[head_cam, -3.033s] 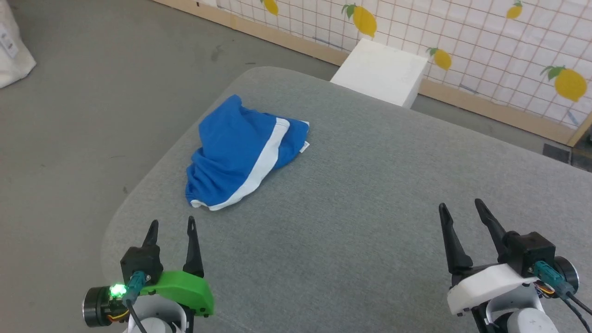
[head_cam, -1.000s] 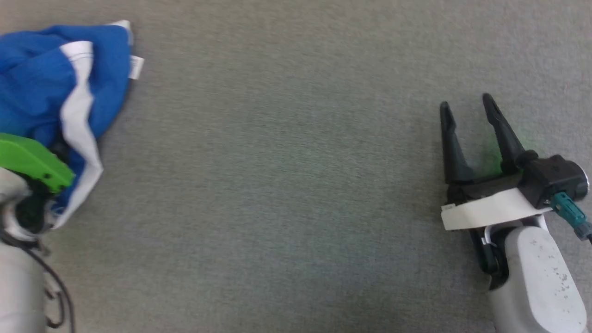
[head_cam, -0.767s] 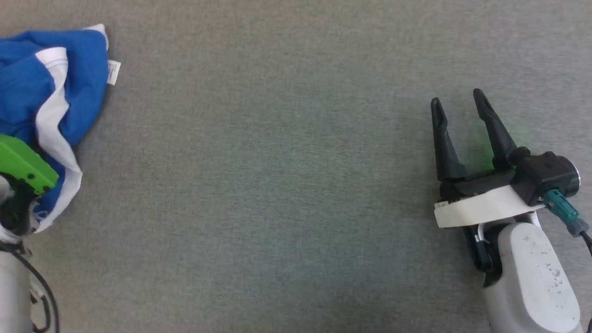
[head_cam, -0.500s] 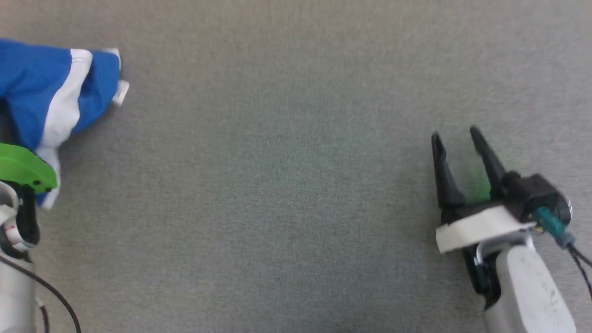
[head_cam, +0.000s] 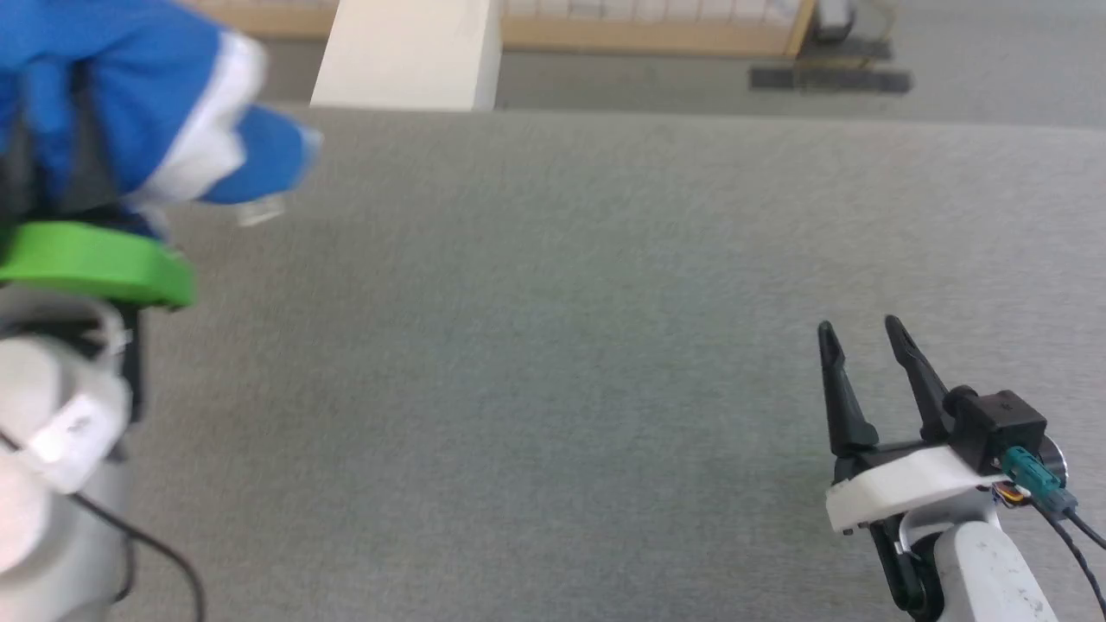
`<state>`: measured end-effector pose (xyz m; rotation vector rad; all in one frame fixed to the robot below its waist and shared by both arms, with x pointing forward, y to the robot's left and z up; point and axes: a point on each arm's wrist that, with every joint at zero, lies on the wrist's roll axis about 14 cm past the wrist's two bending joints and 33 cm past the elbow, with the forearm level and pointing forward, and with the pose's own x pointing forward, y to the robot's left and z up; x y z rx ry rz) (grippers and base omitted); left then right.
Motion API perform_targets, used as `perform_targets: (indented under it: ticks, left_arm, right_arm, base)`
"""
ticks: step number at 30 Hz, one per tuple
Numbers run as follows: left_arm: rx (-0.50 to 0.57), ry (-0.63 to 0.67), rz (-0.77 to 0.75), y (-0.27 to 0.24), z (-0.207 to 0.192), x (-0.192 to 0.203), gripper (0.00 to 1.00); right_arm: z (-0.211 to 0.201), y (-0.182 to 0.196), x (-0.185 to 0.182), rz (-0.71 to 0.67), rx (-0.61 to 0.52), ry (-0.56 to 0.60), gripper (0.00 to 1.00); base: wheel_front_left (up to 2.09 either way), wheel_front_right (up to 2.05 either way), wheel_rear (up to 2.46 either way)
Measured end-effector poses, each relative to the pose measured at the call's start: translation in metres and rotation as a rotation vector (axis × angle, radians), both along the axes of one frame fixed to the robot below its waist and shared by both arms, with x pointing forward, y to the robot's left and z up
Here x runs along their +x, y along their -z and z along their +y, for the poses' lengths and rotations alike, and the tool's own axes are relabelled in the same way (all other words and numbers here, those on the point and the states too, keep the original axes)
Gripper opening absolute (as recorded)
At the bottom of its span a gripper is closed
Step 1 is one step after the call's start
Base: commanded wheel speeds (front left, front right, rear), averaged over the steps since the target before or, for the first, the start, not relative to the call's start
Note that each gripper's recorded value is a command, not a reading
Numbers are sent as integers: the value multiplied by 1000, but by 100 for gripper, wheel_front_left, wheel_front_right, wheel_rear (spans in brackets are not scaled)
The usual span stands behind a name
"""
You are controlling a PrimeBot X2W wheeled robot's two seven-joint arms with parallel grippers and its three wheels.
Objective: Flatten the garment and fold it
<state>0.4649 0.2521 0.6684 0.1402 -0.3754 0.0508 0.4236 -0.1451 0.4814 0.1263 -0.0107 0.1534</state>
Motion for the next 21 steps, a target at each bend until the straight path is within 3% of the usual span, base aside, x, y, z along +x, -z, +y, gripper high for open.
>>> perform_targets:
  ticks: [7,8,12,17,21]
  left_arm:
    - [-47,311,-54,-25,-118,6,0]
    - [-64,460,6,-8,-175,5,0]
    - [-73,613,142,29,-233,3,0]
    - [-45,792,531,125,-296,-17,0]
    - [2,808,897,214,-302,-42,2]
  right_arm:
    - [-37,-16,-22,-37,-7,103,100]
    - [-54,-22,-31,-52,-12,154,100]
    - [-73,-29,-42,-70,-18,208,100]
    - [-92,-30,-53,-70,-27,266,100]
    - [-98,-26,-57,-56,-26,283,100]
  base:
    - [0,0,0]
    - [0,0,0]
    - [0,0,0]
    - [0,0,0]
    - [0,0,0]
